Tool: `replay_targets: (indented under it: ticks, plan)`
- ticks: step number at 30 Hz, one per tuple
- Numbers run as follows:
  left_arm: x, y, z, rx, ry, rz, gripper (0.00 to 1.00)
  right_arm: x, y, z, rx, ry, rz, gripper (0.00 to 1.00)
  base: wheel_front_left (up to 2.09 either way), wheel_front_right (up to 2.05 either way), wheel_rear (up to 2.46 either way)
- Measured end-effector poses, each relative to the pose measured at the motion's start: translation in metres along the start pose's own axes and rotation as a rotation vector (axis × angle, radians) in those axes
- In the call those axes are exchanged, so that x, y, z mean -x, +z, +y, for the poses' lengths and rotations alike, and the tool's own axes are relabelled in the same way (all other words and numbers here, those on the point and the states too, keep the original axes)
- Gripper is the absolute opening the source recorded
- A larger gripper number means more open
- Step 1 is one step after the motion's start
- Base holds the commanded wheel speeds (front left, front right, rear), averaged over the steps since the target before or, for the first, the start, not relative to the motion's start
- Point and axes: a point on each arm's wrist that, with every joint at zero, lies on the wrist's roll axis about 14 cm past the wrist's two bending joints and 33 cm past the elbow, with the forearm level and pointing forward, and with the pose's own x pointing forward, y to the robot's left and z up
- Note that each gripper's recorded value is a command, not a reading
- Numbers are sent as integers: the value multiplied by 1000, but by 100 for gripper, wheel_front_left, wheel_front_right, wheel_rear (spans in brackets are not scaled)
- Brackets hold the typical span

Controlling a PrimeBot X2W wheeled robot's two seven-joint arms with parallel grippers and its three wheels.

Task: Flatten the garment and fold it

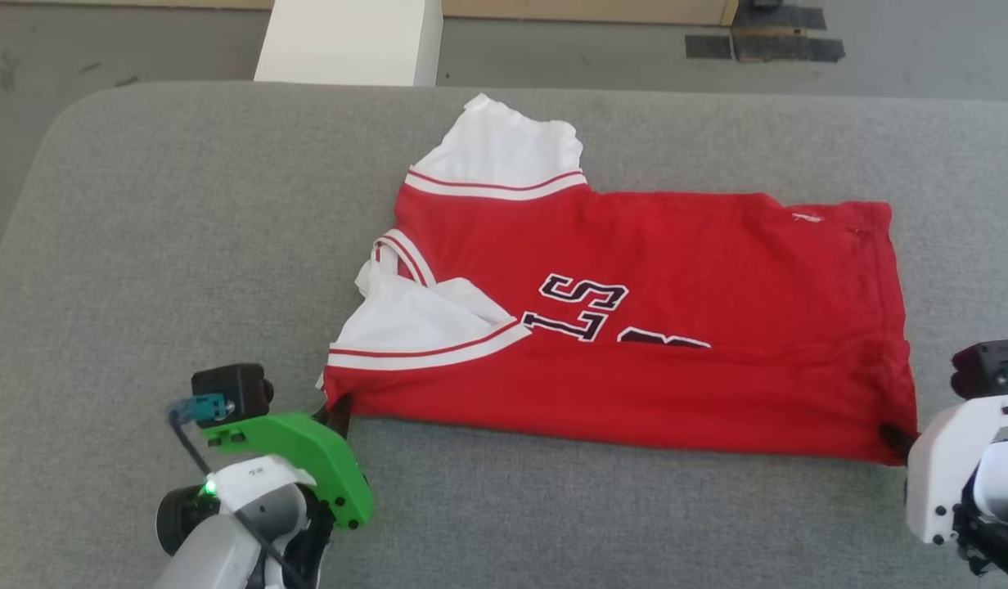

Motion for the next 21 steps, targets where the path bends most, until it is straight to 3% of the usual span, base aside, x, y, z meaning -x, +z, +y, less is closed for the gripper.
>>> replay_targets:
  ticks: [5, 18, 19, 20, 21]
  plan:
    - [30, 10, -1, 31, -18, -51, 0, 30, 10, -12, -28, -26, -72, 0, 0, 0, 0]
    - [56, -79, 18, 143, 56, 225, 0, 34, -74, -22, -162, -58, 157, 0, 0, 0, 0]
    - [56, -83, 20, 141, 61, 237, 10, 33, -74, -22, -163, -63, 152, 8, 0, 0, 0]
    - [55, -83, 20, 145, 60, 237, 47, 33, -75, -22, -162, -65, 150, 48, 0, 0, 0]
    - [54, -82, 20, 151, 60, 236, 100, 32, -75, -22, -163, -65, 147, 100, 0, 0, 0]
